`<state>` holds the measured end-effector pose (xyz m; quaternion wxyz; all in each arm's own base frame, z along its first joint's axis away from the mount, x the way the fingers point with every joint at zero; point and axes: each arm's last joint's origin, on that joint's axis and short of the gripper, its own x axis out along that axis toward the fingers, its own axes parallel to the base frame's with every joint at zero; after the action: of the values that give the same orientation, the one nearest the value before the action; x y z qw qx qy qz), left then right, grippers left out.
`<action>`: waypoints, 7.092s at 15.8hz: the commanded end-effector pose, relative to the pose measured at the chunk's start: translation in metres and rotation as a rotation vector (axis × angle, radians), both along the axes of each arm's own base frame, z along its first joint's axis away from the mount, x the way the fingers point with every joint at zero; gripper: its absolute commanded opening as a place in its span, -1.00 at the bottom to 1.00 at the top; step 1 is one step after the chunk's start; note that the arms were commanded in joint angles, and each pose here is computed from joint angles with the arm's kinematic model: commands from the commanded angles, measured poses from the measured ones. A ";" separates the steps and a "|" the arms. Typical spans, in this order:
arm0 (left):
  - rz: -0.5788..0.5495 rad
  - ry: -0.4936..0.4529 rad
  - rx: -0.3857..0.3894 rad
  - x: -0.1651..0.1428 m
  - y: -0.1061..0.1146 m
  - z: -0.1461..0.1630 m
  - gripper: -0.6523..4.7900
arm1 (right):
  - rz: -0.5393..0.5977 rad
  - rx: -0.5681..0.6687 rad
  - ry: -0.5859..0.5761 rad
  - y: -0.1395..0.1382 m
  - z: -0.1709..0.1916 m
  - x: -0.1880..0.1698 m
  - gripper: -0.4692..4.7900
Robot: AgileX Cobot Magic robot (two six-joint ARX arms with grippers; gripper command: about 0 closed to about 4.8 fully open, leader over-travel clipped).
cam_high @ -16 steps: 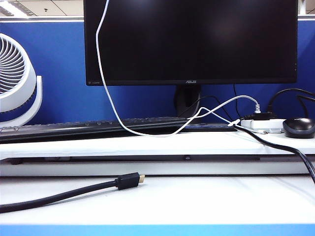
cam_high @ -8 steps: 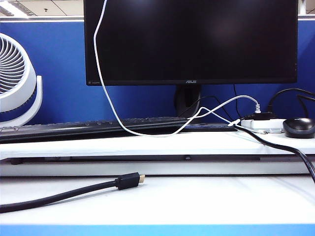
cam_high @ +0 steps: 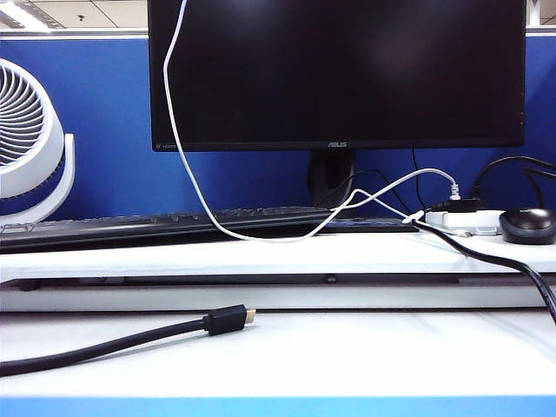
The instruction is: Pick up the Type-C charging cable and the charging base, insert one end of the Type-C charger into the corresponding slot on the base, and finally place the plugged-in charger back on the table.
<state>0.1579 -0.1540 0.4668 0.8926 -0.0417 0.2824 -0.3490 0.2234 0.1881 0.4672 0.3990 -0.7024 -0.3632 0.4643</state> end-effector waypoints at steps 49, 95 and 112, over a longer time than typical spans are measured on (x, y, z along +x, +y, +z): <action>0.027 -0.126 -0.113 0.004 -0.002 0.017 -0.70 | 0.170 -0.090 0.136 0.012 -0.005 -0.047 -0.81; -0.056 -0.210 -0.058 0.002 0.000 0.020 -0.78 | 0.181 -0.114 0.167 0.013 -0.006 -0.054 -0.81; -0.056 -0.217 -0.070 0.003 -0.001 0.021 -0.78 | 0.129 -0.087 0.253 0.012 -0.004 -0.055 -0.71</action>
<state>0.1499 -0.1500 0.4655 0.8729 0.0092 0.2843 -0.3965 0.1822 0.1949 0.4700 0.4026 -0.7034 -0.3007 0.5027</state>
